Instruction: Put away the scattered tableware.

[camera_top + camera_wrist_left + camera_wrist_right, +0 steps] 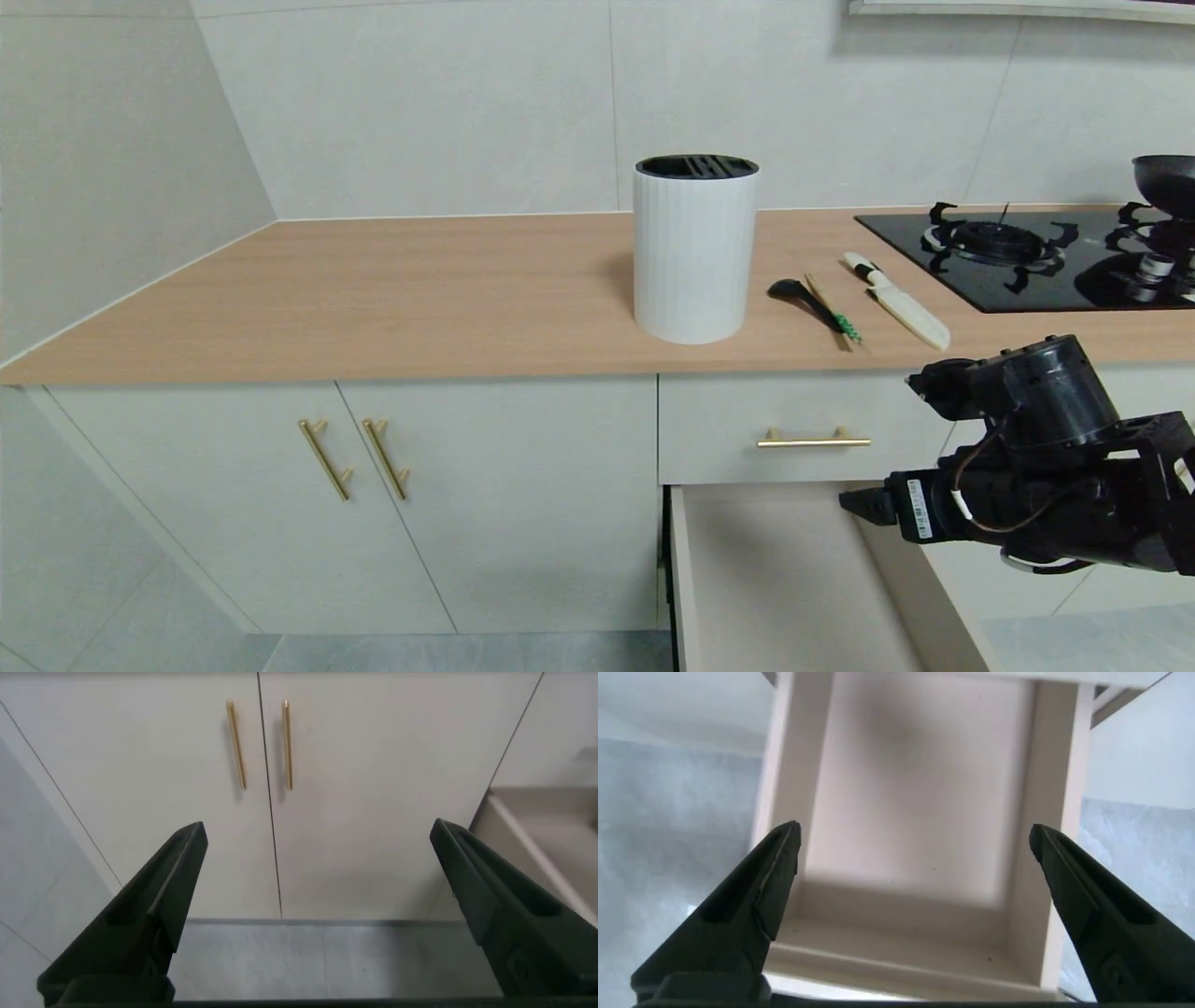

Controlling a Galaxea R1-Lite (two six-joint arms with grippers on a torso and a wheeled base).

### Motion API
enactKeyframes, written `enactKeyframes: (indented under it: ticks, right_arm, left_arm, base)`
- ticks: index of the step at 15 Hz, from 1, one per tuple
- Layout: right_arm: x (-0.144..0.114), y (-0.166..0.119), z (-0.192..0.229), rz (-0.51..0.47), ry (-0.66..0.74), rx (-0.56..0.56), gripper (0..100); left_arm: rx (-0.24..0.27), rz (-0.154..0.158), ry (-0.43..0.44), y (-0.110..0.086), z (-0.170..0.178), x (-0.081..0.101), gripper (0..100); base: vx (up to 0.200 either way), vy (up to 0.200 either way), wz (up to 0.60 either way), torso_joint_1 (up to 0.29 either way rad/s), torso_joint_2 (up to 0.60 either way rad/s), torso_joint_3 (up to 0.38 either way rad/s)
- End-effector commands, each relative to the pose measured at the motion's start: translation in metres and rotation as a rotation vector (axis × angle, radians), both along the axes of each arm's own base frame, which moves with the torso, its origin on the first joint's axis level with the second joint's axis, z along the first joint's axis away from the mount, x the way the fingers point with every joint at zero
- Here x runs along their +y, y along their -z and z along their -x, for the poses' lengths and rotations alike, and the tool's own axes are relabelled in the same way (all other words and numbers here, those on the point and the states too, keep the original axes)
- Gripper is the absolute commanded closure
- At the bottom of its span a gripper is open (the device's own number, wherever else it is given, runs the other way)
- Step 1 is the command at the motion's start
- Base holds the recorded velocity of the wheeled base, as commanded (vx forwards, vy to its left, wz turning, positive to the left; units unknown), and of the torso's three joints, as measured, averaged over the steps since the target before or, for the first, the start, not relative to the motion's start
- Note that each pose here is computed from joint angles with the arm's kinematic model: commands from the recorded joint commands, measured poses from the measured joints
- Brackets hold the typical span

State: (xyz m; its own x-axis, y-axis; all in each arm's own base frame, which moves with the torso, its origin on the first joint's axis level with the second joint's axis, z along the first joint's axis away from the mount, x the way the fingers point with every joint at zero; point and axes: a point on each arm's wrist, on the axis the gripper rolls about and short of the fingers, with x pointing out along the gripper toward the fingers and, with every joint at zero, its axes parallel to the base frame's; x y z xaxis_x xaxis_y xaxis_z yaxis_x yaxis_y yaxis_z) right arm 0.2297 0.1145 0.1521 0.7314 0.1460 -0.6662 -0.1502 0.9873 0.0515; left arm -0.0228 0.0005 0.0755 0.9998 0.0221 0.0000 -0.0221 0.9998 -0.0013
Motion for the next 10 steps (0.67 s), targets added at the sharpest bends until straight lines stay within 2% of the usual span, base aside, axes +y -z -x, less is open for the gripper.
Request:
enactKeyframes:
  ticks: [1, 6, 8, 10]
  right_arm:
    - [0.000, -0.001, 0.000, -0.001, 0.000, -0.002, 0]
    - [-0.001, -0.004, 0.001, -0.007, 0.000, -0.014, 0]
    - [0.000, -0.012, 0.000, 0.001, -0.029, -0.072, 0]
    - [0.002, -0.030, -0.021, -0.001, -0.053, -0.213, 0]
  left_arm:
    - [0.002, 0.000, 0.001, 0.000, 0.000, 0.000, 0]
    - [0.002, 0.000, -0.001, 0.000, 0.000, 0.000, 0]
    - [0.002, 0.000, -0.001, 0.000, 0.000, 0.000, 0]
    - [0.002, 0.000, -0.001, 0.000, 0.000, 0.000, 0]
  base:
    - [0.000, 0.000, 0.00, 0.203, -0.49, -0.290]
    - [0.000, 0.000, 0.00, 0.210, -0.49, -0.287]
    - [0.000, 0.000, 0.00, 0.078, -0.20, -0.112]
    - [0.000, 0.000, 0.00, 0.018, -0.04, -0.018]
